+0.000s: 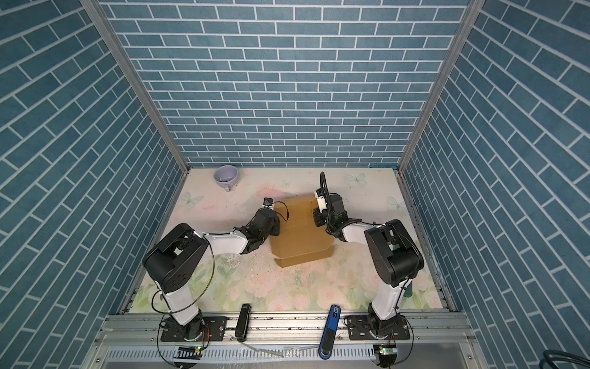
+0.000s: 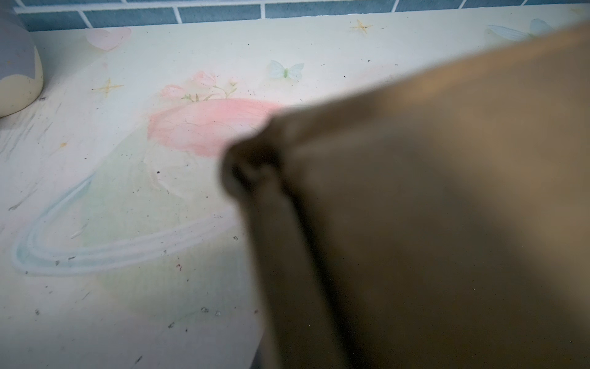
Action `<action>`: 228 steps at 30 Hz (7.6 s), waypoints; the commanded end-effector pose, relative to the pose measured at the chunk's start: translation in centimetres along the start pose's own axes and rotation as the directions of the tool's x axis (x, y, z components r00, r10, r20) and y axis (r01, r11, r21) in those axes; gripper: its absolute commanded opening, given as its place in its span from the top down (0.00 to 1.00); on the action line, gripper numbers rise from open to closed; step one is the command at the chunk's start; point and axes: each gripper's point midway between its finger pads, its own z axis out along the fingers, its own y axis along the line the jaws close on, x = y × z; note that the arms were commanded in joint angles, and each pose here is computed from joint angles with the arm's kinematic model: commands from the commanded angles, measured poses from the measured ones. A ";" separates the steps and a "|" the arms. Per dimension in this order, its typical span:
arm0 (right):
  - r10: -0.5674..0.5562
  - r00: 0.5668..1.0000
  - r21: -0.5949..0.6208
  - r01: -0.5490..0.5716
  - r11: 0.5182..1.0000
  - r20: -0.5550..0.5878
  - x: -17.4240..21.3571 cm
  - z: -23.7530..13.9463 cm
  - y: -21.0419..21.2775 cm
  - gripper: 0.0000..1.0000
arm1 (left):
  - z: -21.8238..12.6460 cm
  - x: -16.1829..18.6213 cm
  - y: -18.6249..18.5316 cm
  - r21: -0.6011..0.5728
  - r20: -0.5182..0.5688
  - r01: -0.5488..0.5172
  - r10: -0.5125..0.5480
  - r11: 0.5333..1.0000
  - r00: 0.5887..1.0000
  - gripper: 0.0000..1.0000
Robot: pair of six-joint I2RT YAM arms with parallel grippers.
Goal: Fold the paper box
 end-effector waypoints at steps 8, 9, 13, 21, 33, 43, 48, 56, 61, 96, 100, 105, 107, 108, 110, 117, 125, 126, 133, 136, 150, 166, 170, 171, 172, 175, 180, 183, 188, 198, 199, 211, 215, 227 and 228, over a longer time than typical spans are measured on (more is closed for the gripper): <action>0.033 0.999 0.124 -0.033 0.992 0.000 0.1 1.6 0.5 0.81 | 0.7 2.8 -2.0 0.078 -0.128 -0.010 0.020 0.997 0.992 0.87; 0.035 0.999 0.133 -0.035 0.990 -0.002 0.1 1.6 0.4 0.81 | 0.7 2.8 -2.0 0.077 -0.131 -0.012 0.022 0.997 0.991 0.87; 0.055 0.998 0.164 -0.051 0.985 -0.017 0.5 1.8 0.0 0.84 | 0.6 2.8 -1.9 0.066 -0.137 -0.005 0.014 0.998 0.991 0.87; 0.051 0.997 0.197 -0.037 0.980 -0.066 1.5 1.8 -0.3 0.87 | 0.6 2.8 -1.4 0.034 -0.150 0.005 0.000 0.999 0.989 0.87; 0.012 0.990 0.314 0.034 0.949 -0.143 2.6 1.0 -1.7 0.90 | 0.7 2.4 -1.2 0.032 -0.164 0.007 -0.002 0.999 0.986 0.87; 0.017 0.985 0.391 0.053 0.919 -0.175 3.2 0.5 -2.9 0.94 | 0.9 2.6 -1.4 0.037 -0.175 0.008 -0.001 0.999 0.985 0.87; 0.010 0.983 0.382 0.061 0.922 -0.182 3.3 0.5 -2.7 0.94 | 0.9 2.4 -1.5 0.043 -0.175 0.005 0.002 0.999 0.985 0.87; 0.016 0.986 0.308 0.037 0.951 -0.168 2.8 0.8 -1.4 0.78 | 1.0 2.3 -1.7 0.049 -0.177 0.006 0.002 0.999 0.984 0.87; 0.017 0.984 0.308 0.040 0.951 -0.179 3.3 1.3 -1.4 0.74 | 0.9 2.2 -1.6 0.048 -0.178 0.004 0.004 0.999 0.984 0.87; 0.026 0.969 0.169 0.016 0.985 -0.246 0.7 -2.7 1.2 0.45 | 1.6 1.2 0.2 0.059 -0.293 0.054 -0.035 0.997 0.955 0.87; 0.040 0.969 0.149 -0.004 0.989 -0.244 0.0 -4.8 1.7 0.43 | 1.3 0.8 0.5 0.049 -0.329 0.034 -0.016 0.998 0.944 0.87; 0.063 0.967 0.129 -0.032 0.991 -0.246 -0.4 -7.6 2.2 0.40 | 0.5 0.1 0.9 0.026 -0.383 -0.022 0.031 0.999 0.923 0.87; 0.076 0.966 0.126 -0.046 0.991 -0.246 -0.5 -8.6 2.3 0.39 | 0.2 0.1 1.2 0.009 -0.412 -0.053 0.052 0.999 0.910 0.87; 0.080 0.967 0.124 -0.051 0.991 -0.243 -0.5 -9.1 2.3 0.39 | 0.1 0.2 1.4 0.004 -0.427 -0.067 0.062 0.998 0.902 0.87; 0.092 0.966 0.119 -0.065 0.991 -0.241 -0.5 -10.1 2.5 0.38 | -0.1 0.4 1.8 -0.010 -0.465 -0.099 0.083 0.995 0.882 0.87; 0.107 0.967 0.078 -0.092 0.993 -0.230 -2.0 -13.0 3.3 0.37 | -0.7 0.9 2.9 -0.023 -0.583 -0.192 0.143 0.981 0.800 0.87; 0.004 0.978 0.027 0.002 1.000 -0.207 -4.3 -14.0 3.9 0.39 | -0.8 0.3 3.2 -0.018 -0.636 -0.236 0.171 0.972 0.752 0.88; -0.017 0.979 0.024 0.023 0.999 -0.203 -4.5 -13.9 3.9 0.39 | -0.7 0.2 3.0 -0.014 -0.637 -0.235 0.173 0.972 0.752 0.88; -0.128 0.974 0.032 0.136 0.990 -0.188 -6.7 -11.8 3.6 0.39 | 0.3 -0.5 2.0 0.034 -0.688 -0.256 0.208 0.966 0.695 0.87; -0.128 0.969 0.018 0.135 0.991 -0.209 -6.9 -9.8 3.3 0.39 | 1.0 -0.5 1.7 0.058 -0.719 -0.275 0.232 0.960 0.655 0.88; -0.003 0.976 -0.030 -0.004 1.000 -0.219 -5.8 -5.1 0.0 0.40 | 3.1 -1.4 2.0 0.063 -0.743 -0.295 0.242 0.953 0.624 0.80; 0.043 0.956 -0.047 -0.059 0.997 -0.289 -3.0 -2.3 -1.3 0.42 | 3.4 -4.4 1.9 0.054 -0.696 -0.282 0.239 0.958 0.677 0.66; 0.052 0.950 -0.047 -0.069 0.997 -0.308 -2.2 -1.6 -1.5 0.42 | 3.4 -5.0 2.0 0.052 -0.687 -0.277 0.236 0.959 0.687 0.63; 0.053 0.949 -0.047 -0.072 0.996 -0.312 -2.0 -1.4 -1.5 0.42 | 3.4 -5.1 2.0 0.051 -0.684 -0.276 0.235 0.960 0.690 0.63; 0.057 0.947 -0.044 -0.074 0.996 -0.317 -1.8 -1.2 -1.6 0.42 | 3.4 -5.3 2.0 0.051 -0.680 -0.276 0.236 0.960 0.694 0.63; 0.063 0.942 -0.039 -0.080 0.996 -0.330 -1.2 -0.7 -1.9 0.42 | 3.5 -5.9 2.0 0.050 -0.668 -0.272 0.235 0.961 0.706 0.61; 0.069 0.940 -0.032 -0.084 0.996 -0.335 -0.8 -0.3 -2.2 0.42 | 3.3 -7.8 1.5 0.062 -0.628 -0.248 0.231 0.967 0.743 0.57; 0.077 0.939 -0.030 -0.092 0.995 -0.334 -0.8 -0.2 -2.3 0.42 | 2.7 -10.3 1.1 0.068 -0.574 -0.229 0.226 0.971 0.787 0.55; 0.098 0.943 -0.011 -0.107 0.994 -0.317 -1.5 -0.5 -2.6 0.42 | -0.2 -18.0 1.9 0.047 -0.394 -0.144 0.151 0.988 0.907 0.50; 0.165 0.960 -0.010 -0.172 0.985 -0.224 -6.5 -6.2 -2.7 0.42 | -15.3 -23.7 3.7 -0.018 -0.079 0.067 -0.068 0.998 0.995 0.56; 0.170 0.962 -0.023 -0.179 0.984 -0.213 -7.0 -6.7 -2.7 0.43 | -16.2 -22.1 3.8 -0.015 -0.070 0.106 -0.107 0.994 0.992 0.58; 0.188 0.941 -0.274 -0.267 0.924 -0.283 -5.3 -7.6 0.7 0.79 | -14.2 -4.6 -2.3 0.047 -0.139 0.279 -0.270 0.959 0.953 0.71; 0.190 0.934 -0.346 -0.293 0.891 -0.302 -4.4 -8.4 2.4 0.81 | -11.3 -4.9 -3.9 0.047 -0.147 0.250 -0.241 0.967 0.959 0.73; 0.159 0.923 -0.393 -0.298 0.870 -0.350 -1.1 -10.1 6.3 0.84 | -5.0 -8.0 -5.6 0.065 -0.122 0.222 -0.213 0.973 0.969 0.73; 0.156 0.924 -0.399 -0.297 0.868 -0.348 -1.0 -10.2 6.7 0.84 | -4.7 -8.3 -5.7 0.069 -0.124 0.222 -0.213 0.973 0.969 0.73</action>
